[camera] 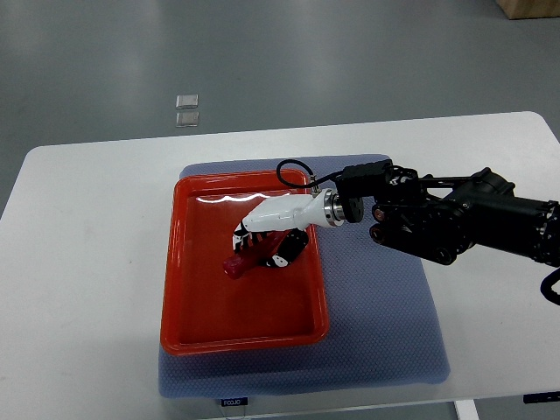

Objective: Place red pepper on red tray

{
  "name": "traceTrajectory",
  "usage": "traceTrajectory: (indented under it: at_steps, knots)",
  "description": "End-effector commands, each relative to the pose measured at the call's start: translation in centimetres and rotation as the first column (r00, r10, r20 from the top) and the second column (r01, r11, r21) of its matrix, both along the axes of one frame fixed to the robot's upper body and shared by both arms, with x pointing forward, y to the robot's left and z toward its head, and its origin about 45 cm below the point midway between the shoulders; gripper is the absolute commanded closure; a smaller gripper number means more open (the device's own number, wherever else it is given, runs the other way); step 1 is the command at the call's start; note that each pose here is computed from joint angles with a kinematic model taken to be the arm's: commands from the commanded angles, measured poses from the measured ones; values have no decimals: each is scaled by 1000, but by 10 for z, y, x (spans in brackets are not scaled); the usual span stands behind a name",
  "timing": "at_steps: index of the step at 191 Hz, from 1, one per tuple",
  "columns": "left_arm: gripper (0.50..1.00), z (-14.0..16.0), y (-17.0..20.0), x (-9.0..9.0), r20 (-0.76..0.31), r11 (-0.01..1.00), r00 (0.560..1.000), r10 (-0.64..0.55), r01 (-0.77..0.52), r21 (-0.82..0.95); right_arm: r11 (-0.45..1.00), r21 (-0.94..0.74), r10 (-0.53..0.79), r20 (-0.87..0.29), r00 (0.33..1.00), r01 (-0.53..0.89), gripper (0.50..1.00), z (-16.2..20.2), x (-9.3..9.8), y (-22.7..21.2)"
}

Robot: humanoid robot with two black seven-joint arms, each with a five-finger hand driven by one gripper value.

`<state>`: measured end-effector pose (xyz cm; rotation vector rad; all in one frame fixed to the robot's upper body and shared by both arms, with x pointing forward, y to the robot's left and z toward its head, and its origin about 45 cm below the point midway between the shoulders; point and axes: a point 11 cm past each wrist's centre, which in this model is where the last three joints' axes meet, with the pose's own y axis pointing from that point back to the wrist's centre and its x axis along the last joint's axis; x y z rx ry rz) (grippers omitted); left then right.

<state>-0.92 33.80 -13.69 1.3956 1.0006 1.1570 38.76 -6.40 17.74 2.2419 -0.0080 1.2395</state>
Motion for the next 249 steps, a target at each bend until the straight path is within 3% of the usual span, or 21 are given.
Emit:
traceTrajectory:
  at_steps: [1,10,15,50,77,107,124,135,145,146,174,207,216,217,234,243,244,249]
  knots:
    - [500,0,0,0,0,1000,1000,0,0,1,1000,-6,-12,-4,1000,12,704,-3,0,-2]
    - [500,0,0,0,0,1000,1000,0,0,0,999,-12,-31,0,1000,31,601,-3,3,-5]
    - [500,0,0,0,0,1000,1000,0,0,0,999,-12,-34,2,999,34,591,-2,3,-5]
    - [500,0,0,0,0,1000,1000,0,0,0,998,14,-67,7,998,67,587,7,12,-11]
    - [500,0,0,0,0,1000,1000,0,0,0,978,121,-166,-20,986,168,587,34,32,-22]
    - [500,0,0,0,0,1000,1000,0,0,0,889,273,-328,-177,928,366,589,58,56,-45]
    - [500,0,0,0,0,1000,1000,0,0,0,790,335,-414,-325,850,513,589,68,69,-61]
    - [500,0,0,0,0,1000,1000,0,0,0,679,380,-446,-467,764,628,589,71,75,-76]
    - [500,0,0,0,0,1000,1000,0,0,0,679,380,-446,-467,764,629,589,71,75,-76]
    - [500,0,0,0,0,1000,1000,0,0,0,570,392,-445,-592,672,722,589,71,80,-89]
    - [500,0,0,0,0,1000,1000,0,0,0,378,285,-365,-828,425,881,587,50,81,-117]
    - [500,0,0,0,0,1000,1000,0,0,0,171,202,-187,-954,233,964,587,32,80,-142]
    - [500,0,0,0,0,1000,1000,0,0,0,171,202,-187,-954,233,964,587,32,80,-142]
    - [500,0,0,0,0,1000,1000,0,0,0,102,165,-136,-975,178,981,589,24,80,-150]
    - [500,0,0,0,0,1000,1000,0,0,0,-2,113,-26,-993,113,994,587,15,78,-163]
    - [500,0,0,0,0,1000,1000,0,0,0,-2,113,-26,-993,113,994,587,15,78,-163]
    - [500,0,0,0,0,1000,1000,0,0,0,-42,72,23,-997,73,997,587,5,74,-168]
    - [500,0,0,0,0,1000,1000,0,0,0,-52,55,41,-998,57,997,587,1,72,-170]
